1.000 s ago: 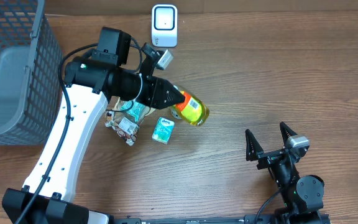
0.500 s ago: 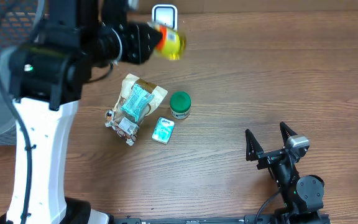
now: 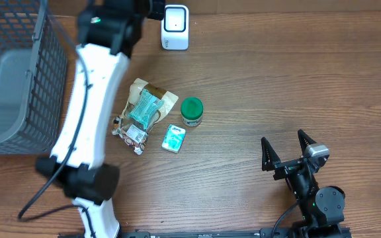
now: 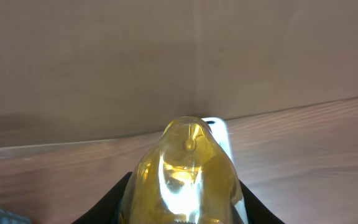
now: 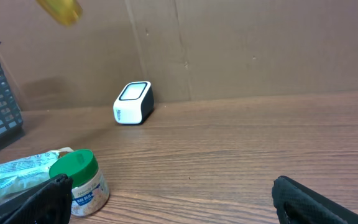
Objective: Scan the item barcode
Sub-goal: 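Hold the yellow bottle in front of the white scanner, then carry the yellow bottle right and lower it onto the table, then open the left gripper and lift it off the yellow bottle, then hover the left gripper above the green jar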
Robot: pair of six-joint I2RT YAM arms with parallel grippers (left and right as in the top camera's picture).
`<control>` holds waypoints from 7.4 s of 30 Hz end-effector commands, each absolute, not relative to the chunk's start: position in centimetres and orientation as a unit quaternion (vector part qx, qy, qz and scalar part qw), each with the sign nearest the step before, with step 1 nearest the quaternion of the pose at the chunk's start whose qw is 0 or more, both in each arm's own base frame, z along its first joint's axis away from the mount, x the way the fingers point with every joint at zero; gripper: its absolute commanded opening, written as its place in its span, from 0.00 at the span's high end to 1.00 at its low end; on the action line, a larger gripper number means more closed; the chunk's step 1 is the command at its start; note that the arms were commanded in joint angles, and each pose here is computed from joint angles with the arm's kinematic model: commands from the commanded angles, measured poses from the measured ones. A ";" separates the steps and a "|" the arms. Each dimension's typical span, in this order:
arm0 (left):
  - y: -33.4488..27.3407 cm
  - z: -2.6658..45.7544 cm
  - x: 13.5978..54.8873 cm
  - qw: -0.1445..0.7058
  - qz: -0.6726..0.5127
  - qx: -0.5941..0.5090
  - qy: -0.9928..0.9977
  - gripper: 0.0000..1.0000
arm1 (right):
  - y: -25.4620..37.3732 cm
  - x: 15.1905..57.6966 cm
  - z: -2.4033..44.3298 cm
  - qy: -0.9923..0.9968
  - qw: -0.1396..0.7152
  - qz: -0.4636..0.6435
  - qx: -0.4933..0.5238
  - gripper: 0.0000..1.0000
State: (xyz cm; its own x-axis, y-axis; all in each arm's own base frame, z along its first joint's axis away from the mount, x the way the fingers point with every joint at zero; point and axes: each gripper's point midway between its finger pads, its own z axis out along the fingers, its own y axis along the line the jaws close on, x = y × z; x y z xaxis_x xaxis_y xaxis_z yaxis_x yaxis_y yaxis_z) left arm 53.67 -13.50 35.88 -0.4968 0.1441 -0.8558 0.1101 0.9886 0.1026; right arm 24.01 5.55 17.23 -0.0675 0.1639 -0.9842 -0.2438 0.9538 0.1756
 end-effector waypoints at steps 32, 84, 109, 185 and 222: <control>-17.3 20.4 63.6 0.457 0.404 0.174 0.773 0.94 | 5.3 24.1 17.0 0.714 0.685 0.144 -0.025 0.00; -35.9 22.8 35.9 0.201 -0.150 0.121 0.960 0.94 | 5.3 24.1 17.1 0.714 0.685 0.144 -0.025 0.00; -38.2 13.7 37.7 0.204 -0.060 0.054 0.976 0.84 | 5.3 24.1 17.1 0.714 0.685 0.144 -0.025 0.00; -22.4 28.7 40.1 0.276 -0.028 0.042 0.960 0.00 | 5.3 24.1 17.0 0.714 0.685 0.144 -0.025 0.00; -18.1 25.4 36.8 0.168 0.047 0.081 0.981 0.00 | 5.3 24.1 17.0 0.714 0.685 0.144 -0.025 0.00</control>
State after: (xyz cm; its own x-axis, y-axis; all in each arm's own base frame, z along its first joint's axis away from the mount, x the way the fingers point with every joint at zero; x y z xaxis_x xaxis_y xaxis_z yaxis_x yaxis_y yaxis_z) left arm 37.03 -18.79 24.78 -0.9351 0.1608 -0.3158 0.1335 0.9853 0.1063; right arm 24.01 5.55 17.24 -0.0672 0.1643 -0.9841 -0.2439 0.9537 0.1759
